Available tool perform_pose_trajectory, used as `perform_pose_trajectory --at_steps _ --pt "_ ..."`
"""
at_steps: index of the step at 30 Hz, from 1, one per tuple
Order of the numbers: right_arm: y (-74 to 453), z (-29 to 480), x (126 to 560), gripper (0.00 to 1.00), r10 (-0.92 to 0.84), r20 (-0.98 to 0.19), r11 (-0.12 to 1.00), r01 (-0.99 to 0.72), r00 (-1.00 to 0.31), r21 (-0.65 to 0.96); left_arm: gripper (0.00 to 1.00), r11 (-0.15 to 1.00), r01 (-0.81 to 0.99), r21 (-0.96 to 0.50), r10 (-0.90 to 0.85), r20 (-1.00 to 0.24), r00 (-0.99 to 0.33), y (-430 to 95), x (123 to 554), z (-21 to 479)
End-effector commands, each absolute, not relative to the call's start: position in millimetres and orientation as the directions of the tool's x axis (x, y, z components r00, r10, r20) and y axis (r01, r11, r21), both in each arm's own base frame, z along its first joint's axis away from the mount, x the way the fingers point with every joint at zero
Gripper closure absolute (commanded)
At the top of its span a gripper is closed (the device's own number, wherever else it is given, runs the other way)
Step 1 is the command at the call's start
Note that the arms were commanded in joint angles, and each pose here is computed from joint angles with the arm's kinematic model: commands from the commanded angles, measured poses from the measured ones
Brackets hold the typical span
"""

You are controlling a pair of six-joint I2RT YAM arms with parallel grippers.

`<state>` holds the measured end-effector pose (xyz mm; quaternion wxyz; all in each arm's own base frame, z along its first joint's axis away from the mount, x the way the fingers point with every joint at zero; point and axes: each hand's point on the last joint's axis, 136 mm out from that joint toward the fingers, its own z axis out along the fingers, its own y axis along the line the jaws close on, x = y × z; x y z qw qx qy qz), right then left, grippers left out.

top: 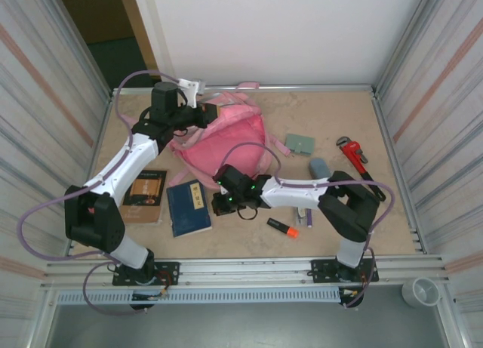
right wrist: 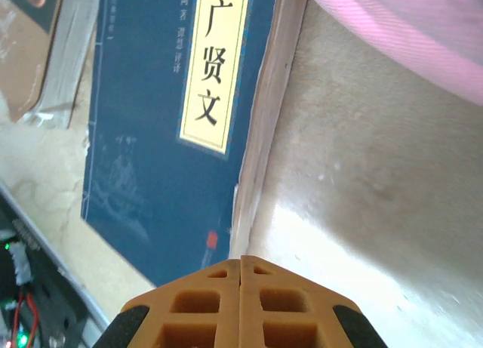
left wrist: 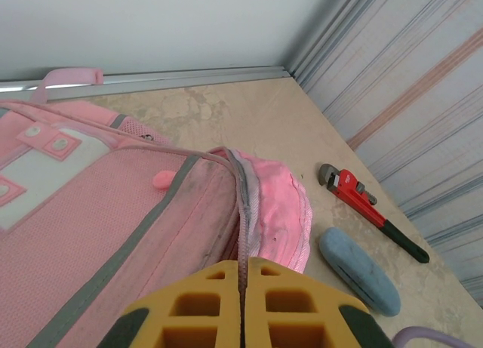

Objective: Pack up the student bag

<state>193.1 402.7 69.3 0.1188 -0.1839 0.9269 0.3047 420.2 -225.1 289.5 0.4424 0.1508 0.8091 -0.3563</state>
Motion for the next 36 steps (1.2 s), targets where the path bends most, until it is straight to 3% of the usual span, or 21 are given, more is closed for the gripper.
perform_pose_trajectory --at_steps 1,7,10,14,16,20,24,30,36 --pt "394.9 83.6 180.6 1.0 -0.347 -0.32 0.707 -0.47 -0.882 0.529 1.0 0.697 0.598 -0.395 -0.079 -0.872 -0.484 -219.5 416.3 316.5" --pt "393.6 78.3 179.4 0.74 -0.333 -0.373 0.699 -0.492 -0.866 0.518 1.0 0.717 0.596 -0.362 0.003 -0.853 -0.522 -229.2 411.6 283.9" --pt "377.1 80.3 185.0 0.7 -0.32 -0.431 0.717 -0.513 -0.844 0.472 0.87 0.709 0.563 -0.425 -0.004 -0.8 -0.6 -234.9 406.6 257.6" --pt "372.9 78.7 182.4 0.66 -0.325 -0.442 0.722 -0.522 -0.836 0.455 0.6 0.718 0.491 -0.493 -0.041 -0.735 -0.677 -231.3 395.2 232.0" --pt "381.4 80.2 176.8 0.64 -0.322 -0.442 0.707 -0.523 -0.837 0.477 0.51 0.743 0.459 -0.487 -0.049 -0.723 -0.689 -221.7 384.2 233.5" --pt "402.0 81.2 174.9 0.57 -0.283 -0.418 0.708 -0.482 -0.863 0.516 0.32 0.897 0.222 -0.383 -0.103 -0.669 -0.736 -157.8 338.6 219.7" --pt "416.0 69.1 189.7 0.53 -0.197 -0.34 0.721 -0.371 -0.92 0.586 0.2 0.939 0.011 -0.345 -0.196 -0.558 -0.806 -110.4 276.1 177.7" --pt "418.3 63.2 207.0 0.49 -0.108 -0.277 0.733 -0.265 -0.955 0.627 0.17 0.91 -0.228 -0.347 -0.34 -0.307 -0.889 -91.6 218.3 122.9" --pt "427.6 53.3 210.1 0.49 -0.105 -0.209 0.747 -0.216 -0.972 0.629 0.18 0.878 -0.365 -0.31 -0.449 -0.268 -0.852 -70.5 201.3 96.0"
